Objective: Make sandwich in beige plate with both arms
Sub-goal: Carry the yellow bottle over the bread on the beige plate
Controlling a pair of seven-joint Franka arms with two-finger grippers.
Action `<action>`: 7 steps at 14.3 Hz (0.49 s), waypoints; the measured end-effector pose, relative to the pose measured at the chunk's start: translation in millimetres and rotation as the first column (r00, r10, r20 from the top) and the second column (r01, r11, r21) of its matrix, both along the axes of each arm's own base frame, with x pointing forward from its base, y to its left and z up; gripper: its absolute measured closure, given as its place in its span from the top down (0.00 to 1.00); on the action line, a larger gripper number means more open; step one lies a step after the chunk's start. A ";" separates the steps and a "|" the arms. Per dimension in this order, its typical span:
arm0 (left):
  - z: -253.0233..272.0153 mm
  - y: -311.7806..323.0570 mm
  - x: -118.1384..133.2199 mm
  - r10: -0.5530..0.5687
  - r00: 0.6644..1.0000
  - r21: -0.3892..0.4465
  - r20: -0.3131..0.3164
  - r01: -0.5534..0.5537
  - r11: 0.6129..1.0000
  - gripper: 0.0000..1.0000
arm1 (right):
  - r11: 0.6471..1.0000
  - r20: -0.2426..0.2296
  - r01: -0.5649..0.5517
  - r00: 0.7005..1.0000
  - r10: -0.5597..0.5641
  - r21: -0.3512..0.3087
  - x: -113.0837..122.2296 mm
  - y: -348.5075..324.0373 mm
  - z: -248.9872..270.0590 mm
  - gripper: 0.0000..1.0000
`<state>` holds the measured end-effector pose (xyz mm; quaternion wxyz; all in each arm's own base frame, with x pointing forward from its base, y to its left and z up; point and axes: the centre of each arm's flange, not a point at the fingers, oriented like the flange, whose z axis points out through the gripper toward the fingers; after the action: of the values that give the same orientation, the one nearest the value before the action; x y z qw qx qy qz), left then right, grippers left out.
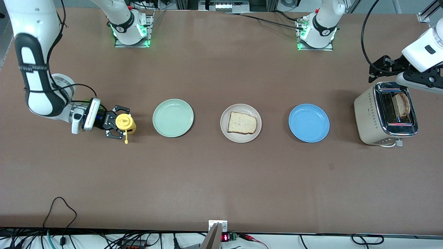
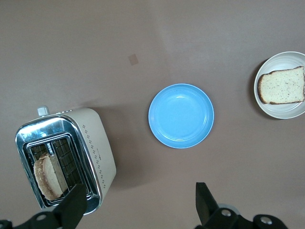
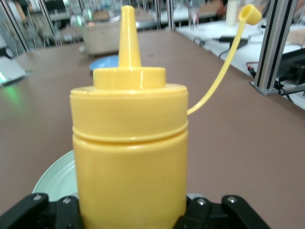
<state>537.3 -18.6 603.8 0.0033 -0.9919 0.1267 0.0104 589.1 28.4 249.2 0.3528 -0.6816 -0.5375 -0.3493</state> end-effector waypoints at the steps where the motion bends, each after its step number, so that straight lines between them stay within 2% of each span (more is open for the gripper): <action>1: 0.0 0.1 0.0 0.000 1.000 0.000 0.000 0.000 1.000 1.00 | 0.999 -0.008 -0.007 1.000 0.007 -0.053 10.5 17.8 19.7 0.39; 4: 0.0 0.3 0.0 0.000 1.000 0.000 0.000 0.000 1.000 1.00 | 0.979 -0.022 -0.022 1.000 0.018 -0.205 35.0 75.4 63.7 0.39; 7: 0.0 0.7 0.0 0.001 1.000 0.001 0.000 -0.001 1.000 1.00 | 0.937 -0.011 -0.020 1.000 0.017 -0.348 43.9 133.1 89.7 0.39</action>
<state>537.3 -17.9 603.8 0.0037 -0.9920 0.1261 0.0105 633.1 161.5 338.9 0.2322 -0.7296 -0.5958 -0.2426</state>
